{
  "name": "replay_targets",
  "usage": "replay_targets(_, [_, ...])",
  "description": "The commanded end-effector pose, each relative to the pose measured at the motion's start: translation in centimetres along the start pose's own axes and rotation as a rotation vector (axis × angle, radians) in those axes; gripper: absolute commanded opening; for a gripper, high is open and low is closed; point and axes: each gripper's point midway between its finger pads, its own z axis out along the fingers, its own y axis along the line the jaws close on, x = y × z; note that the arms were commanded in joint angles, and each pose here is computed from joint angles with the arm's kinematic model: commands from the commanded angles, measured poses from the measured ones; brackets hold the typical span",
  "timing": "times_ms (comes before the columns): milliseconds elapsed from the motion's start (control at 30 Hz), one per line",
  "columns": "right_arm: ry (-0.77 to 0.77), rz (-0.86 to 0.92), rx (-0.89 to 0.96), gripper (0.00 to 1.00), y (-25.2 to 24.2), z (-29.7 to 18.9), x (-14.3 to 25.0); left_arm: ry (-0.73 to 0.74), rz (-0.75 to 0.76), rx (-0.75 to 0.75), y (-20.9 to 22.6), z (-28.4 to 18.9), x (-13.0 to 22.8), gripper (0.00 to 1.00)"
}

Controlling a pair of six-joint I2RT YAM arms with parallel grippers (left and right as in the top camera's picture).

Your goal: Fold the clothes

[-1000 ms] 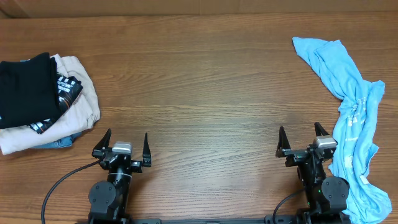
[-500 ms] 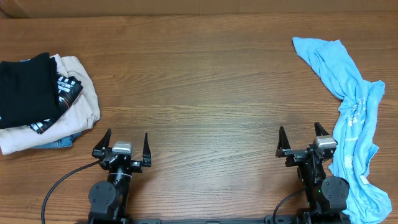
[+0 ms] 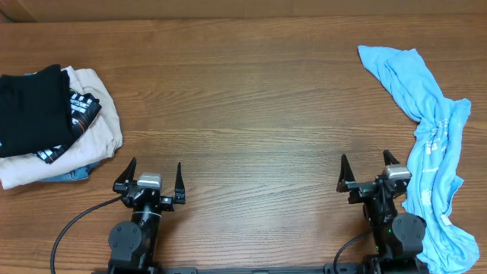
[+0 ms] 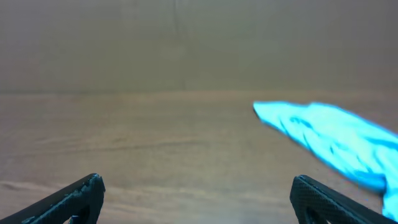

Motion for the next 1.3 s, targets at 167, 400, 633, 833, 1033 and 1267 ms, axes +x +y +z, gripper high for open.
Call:
replay_targets(167, [0.125,0.081,0.134,1.0,-2.1,0.7,-0.1,0.044,-0.089,0.005,0.0,0.0,-0.7,1.0])
replay_targets(400, [0.323,0.151,0.227,1.0,-2.9,1.0,-4.2,0.147,-0.088,0.012,0.3,-1.0,-5.3,1.0])
replay_targets(633, [0.457,0.147,0.234,1.0,-2.7,3.0,-7.5,0.277,-0.076,0.021,0.5,-0.7,-9.1,1.0])
replay_targets(833, [0.484,0.163,0.227,1.0,-2.5,4.1,-7.7,0.377,-0.084,0.08,-0.3,-0.2,-11.1,1.0])
replay_targets(1033, [0.524,0.328,0.621,1.0,-8.5,2.0,-5.1,0.399,-0.098,0.149,-1.5,0.0,-11.1,1.0])
replay_targets(1267, [0.779,0.603,1.026,1.0,-14.8,-2.2,4.1,0.399,-0.099,0.15,-1.5,0.0,-11.1,1.0])
